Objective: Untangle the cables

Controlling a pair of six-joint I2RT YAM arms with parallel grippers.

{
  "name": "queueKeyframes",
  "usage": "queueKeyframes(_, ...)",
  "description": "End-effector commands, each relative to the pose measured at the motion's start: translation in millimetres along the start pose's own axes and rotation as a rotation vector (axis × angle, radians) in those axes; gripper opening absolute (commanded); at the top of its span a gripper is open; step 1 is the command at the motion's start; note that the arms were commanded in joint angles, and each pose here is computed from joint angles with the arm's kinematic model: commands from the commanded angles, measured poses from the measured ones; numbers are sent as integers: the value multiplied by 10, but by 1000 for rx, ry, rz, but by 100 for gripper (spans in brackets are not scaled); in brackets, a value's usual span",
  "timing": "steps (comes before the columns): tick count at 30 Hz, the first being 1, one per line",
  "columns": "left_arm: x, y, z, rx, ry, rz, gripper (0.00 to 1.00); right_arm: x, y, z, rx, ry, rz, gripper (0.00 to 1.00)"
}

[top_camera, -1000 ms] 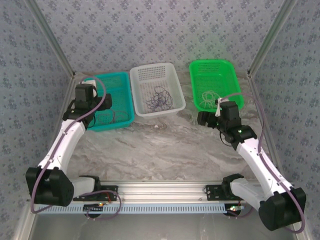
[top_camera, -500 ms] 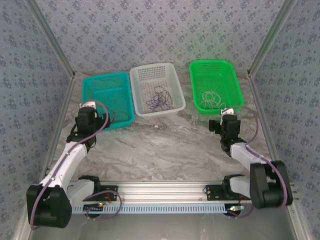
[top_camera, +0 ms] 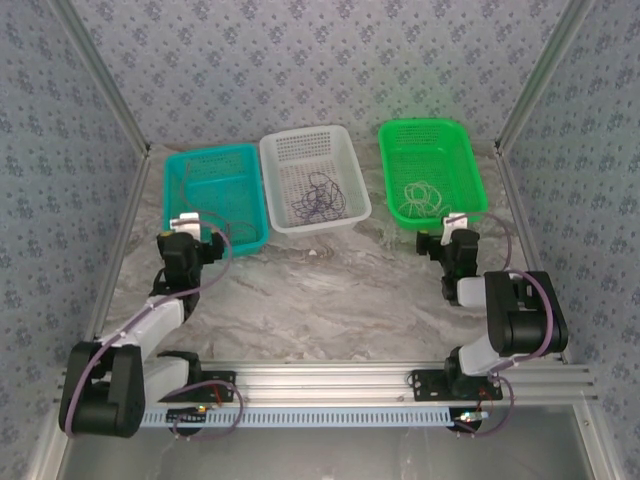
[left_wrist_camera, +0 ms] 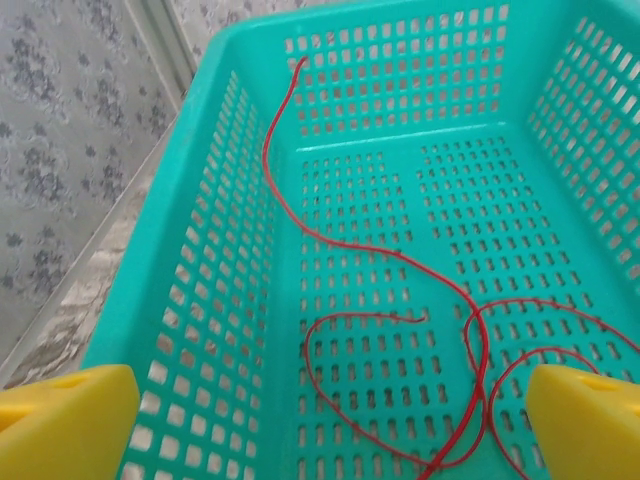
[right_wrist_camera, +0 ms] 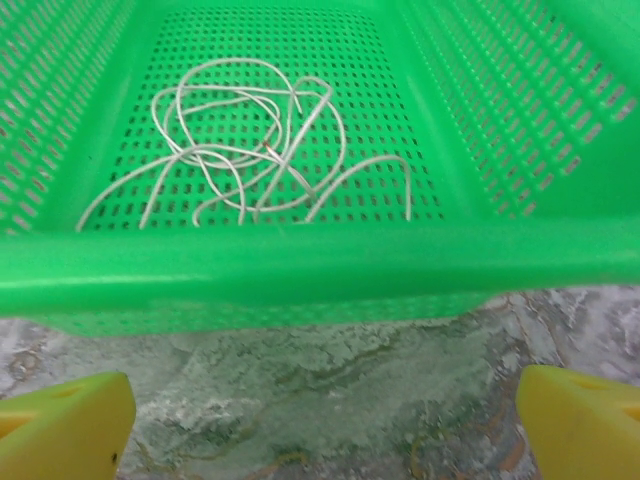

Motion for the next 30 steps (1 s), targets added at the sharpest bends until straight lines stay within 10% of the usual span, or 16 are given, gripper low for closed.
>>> queueKeyframes(1,-39,-74,-83,-29,-42,-55,100,-30,-49,99,-39,-19,31,100)
queueKeyframes(30,-13,-588,-254,21,26,-142,99,-36,-51,102,-29,-20,15,100)
Point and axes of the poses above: each hand's point on the last joint's axis, 136 mm out from that joint toward the fingers, its own y axis back along the fingers, its own x axis along the line the jaws close on, z = x × y, the point moved 8 cm from there along y, back along the fingers, and after that the axes turned 11 degrees about y, right-handed, at the moved point
